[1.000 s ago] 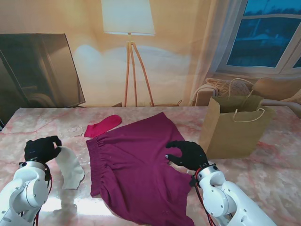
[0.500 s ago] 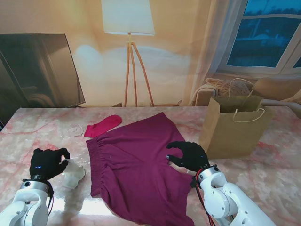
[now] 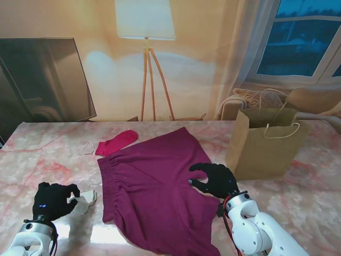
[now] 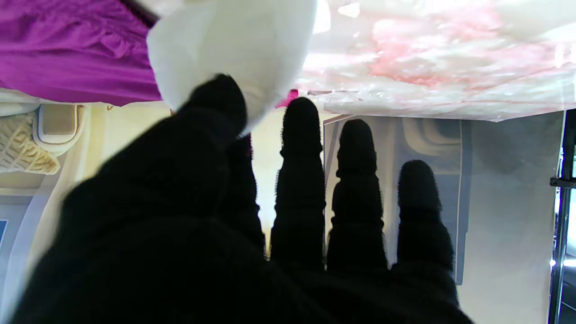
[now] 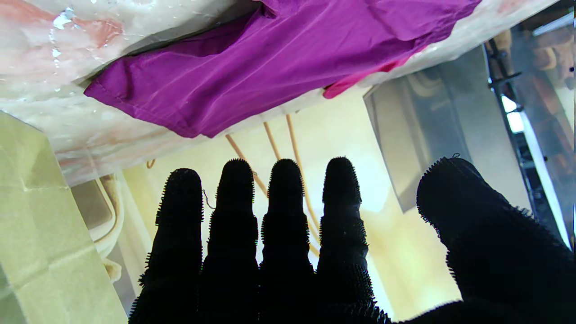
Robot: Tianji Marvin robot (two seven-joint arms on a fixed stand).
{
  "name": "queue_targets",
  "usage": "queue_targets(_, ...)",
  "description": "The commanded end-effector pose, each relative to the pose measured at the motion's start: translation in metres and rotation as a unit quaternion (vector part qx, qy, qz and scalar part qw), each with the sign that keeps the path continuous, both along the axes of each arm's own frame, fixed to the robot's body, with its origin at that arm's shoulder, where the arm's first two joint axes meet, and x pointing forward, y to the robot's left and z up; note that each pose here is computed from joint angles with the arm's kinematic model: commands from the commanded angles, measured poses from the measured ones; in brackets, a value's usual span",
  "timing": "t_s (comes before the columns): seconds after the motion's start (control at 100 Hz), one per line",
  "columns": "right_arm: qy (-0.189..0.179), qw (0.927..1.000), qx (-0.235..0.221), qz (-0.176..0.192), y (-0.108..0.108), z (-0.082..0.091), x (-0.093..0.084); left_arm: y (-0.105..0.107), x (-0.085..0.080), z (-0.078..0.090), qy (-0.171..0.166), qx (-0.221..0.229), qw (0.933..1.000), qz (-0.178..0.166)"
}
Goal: Fold the socks and the shorts into the kraft paper bag
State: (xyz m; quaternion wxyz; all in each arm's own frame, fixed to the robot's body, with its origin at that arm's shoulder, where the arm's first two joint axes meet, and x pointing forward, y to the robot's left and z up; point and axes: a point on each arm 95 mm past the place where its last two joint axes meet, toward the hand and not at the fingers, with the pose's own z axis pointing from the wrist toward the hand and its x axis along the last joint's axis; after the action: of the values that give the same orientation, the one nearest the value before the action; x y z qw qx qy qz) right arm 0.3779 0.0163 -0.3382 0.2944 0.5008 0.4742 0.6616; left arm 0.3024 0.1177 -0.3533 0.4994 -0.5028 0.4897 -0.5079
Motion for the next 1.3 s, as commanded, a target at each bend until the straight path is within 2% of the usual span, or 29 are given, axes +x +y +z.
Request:
queue_targets(0.0,0.0,1.0,0.001,0.005,0.003,-0.001,-0.005,0.003,-0.013,-0.006,0.024,0.001,0.9997,-0.004)
queue_targets(0.12,-0.001,1.0,0.002,0.004,0.003,0.0,-0.008,0.005,-0.026,-0.001,0.048,-0.009,0.9987,-0.012)
queue_targets(0.2,-0.001,1.0,0.002,0.004,0.004,0.0,-0.01,0.006,-0.032,0.004,0.052,-0.019,0.9984,-0.016)
queue_targets(0.42,-0.003,1.0,0.002,0.006,0.007,0.001,-0.014,0.007,-0.034,0.017,0.05,-0.042,0.9977,-0.016)
queue_targets(0.57,-0.003,1.0,0.002,0.006,0.007,0.001,-0.015,0.009,-0.022,0.015,0.047,-0.029,0.9985,-0.003)
queue_targets(0.85,-0.003,1.0,0.002,0.008,0.007,0.001,-0.015,0.014,0.017,-0.01,0.108,-0.013,0.9935,0.032)
queue_targets(0.96,-0.003,1.0,0.004,0.008,0.007,0.001,-0.015,0.016,0.03,-0.02,0.112,-0.01,0.9928,0.04)
queue_targets(1.09,-0.002,1.0,0.004,0.007,0.006,0.001,-0.015,0.016,0.037,-0.028,0.143,-0.01,0.9885,0.048)
queue_targets(1.29,-0.003,1.0,0.004,0.005,0.005,0.002,-0.014,0.017,0.038,-0.037,0.158,0.014,0.9866,0.04)
